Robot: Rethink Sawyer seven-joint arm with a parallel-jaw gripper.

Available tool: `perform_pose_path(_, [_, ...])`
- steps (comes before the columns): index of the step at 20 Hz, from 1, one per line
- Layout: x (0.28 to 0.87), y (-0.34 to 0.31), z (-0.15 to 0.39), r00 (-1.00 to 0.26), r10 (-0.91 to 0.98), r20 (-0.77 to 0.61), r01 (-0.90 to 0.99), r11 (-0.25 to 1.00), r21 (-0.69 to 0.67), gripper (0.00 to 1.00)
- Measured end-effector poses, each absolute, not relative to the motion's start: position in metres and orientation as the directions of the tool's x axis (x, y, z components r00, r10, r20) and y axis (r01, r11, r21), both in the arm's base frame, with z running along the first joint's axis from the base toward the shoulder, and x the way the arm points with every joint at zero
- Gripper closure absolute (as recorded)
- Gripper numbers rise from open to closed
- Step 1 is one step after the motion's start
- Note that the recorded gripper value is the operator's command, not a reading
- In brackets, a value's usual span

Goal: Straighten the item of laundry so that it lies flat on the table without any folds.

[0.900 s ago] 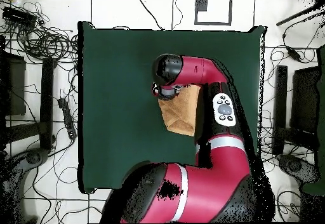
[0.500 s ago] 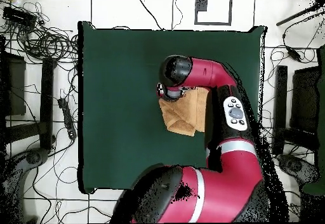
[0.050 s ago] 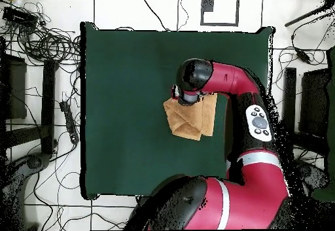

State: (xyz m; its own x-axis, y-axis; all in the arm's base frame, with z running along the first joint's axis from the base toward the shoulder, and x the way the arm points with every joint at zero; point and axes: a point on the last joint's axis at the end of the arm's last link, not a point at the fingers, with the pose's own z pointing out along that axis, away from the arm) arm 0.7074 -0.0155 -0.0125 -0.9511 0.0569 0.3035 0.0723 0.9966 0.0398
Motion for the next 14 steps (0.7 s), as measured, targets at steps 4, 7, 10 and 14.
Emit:
perform_pose_path(4, [0.7057, -0.0184, -0.0135, -0.95, 0.059, 0.307, 0.075, 0.996, 0.039, 1.0])
perform_pose_path(7, [0.7048, -0.0183, -0.014, -0.949, 0.059, 0.309, 0.074, 0.996, 0.039, 1.0])
perform_pose_path(10, [0.7038, -0.017, -0.0143, -0.949, 0.057, 0.311, 0.073, 0.997, 0.04, 1.0])
perform_pose_path(14, [0.703, -0.0106, -0.0147, -0.949, 0.048, 0.313, 0.064, 0.997, 0.04, 1.0])
